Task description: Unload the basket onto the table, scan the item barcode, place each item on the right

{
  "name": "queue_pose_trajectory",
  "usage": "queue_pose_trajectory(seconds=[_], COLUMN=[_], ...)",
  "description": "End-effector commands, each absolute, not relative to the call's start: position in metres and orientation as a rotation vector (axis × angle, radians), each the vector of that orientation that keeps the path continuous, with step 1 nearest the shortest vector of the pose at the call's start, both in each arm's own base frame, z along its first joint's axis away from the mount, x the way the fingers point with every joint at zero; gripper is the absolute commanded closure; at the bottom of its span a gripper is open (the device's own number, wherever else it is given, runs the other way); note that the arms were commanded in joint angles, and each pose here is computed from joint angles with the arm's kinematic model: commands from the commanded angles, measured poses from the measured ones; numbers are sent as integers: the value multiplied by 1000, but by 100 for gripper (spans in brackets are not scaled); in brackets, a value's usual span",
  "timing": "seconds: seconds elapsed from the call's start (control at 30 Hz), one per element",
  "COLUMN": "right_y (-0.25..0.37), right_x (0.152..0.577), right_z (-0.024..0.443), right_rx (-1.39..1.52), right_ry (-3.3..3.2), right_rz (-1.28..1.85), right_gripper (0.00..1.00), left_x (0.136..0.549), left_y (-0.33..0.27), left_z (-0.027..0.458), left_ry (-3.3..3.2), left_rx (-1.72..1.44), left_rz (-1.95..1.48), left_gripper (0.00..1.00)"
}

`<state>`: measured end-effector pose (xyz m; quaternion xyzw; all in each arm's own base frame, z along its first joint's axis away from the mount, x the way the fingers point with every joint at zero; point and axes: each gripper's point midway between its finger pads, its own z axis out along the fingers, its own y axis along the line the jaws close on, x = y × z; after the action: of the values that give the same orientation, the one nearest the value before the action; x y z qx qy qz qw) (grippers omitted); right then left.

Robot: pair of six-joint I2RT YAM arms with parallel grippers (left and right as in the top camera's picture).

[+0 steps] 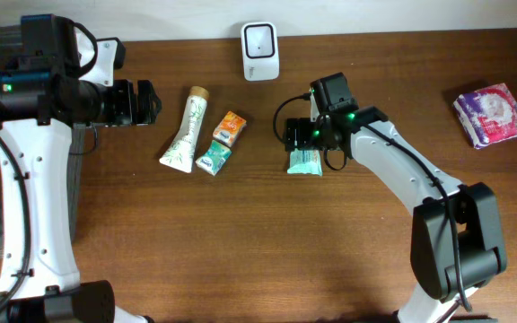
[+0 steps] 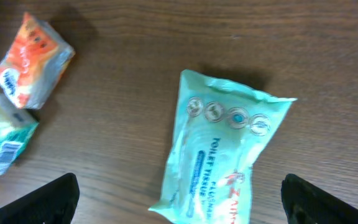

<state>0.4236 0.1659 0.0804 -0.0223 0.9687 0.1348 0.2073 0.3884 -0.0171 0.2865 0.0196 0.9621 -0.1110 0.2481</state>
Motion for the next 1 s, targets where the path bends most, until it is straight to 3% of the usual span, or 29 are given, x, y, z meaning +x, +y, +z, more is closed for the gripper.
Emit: queue_pose_trajectory(seconds=[0.0,0.03,0.07,0.27,0.4,0.43,0.57,0.6,0.7,0.87,0.97], right_y=[175,175,174,155,155,154,159,163,174,203,208], right_x=[426,427,428,429,426,426,425,429,460,546,577], right_z=[87,82,76,27,14,12,12,17,53,158,189], right_rx=[-54,-52,-38,132,133,133,127,122,104,62,142], right_ry=[2683,2689,2700,2787,2815,2819,2824,2814,2712,2282,2084], right_rz=[443,438,430,268,256,254,293,317,359,508,583], right_gripper=[11,20,23,25,40,45,90,96,96,96,96], left_x=[388,388,388,388,388,388,388,388,388,388,388], left_y=[-19,-19,-19,-19,-19,-19,-19,-19,-19,-19,-19], left_z=[288,288,288,288,288,288,288,288,288,288,288], left_ry=[2619,2619,2619,2619,2619,2619,2619,2619,2619,2619,2619], left_rx=[60,60,60,60,60,60,60,60,60,60,60], left_rz=[-316,-316,-316,-316,-316,-316,-316,-316,-316,-316,-316], left_gripper=[1,1,1,1,1,1,1,1,1,1,1])
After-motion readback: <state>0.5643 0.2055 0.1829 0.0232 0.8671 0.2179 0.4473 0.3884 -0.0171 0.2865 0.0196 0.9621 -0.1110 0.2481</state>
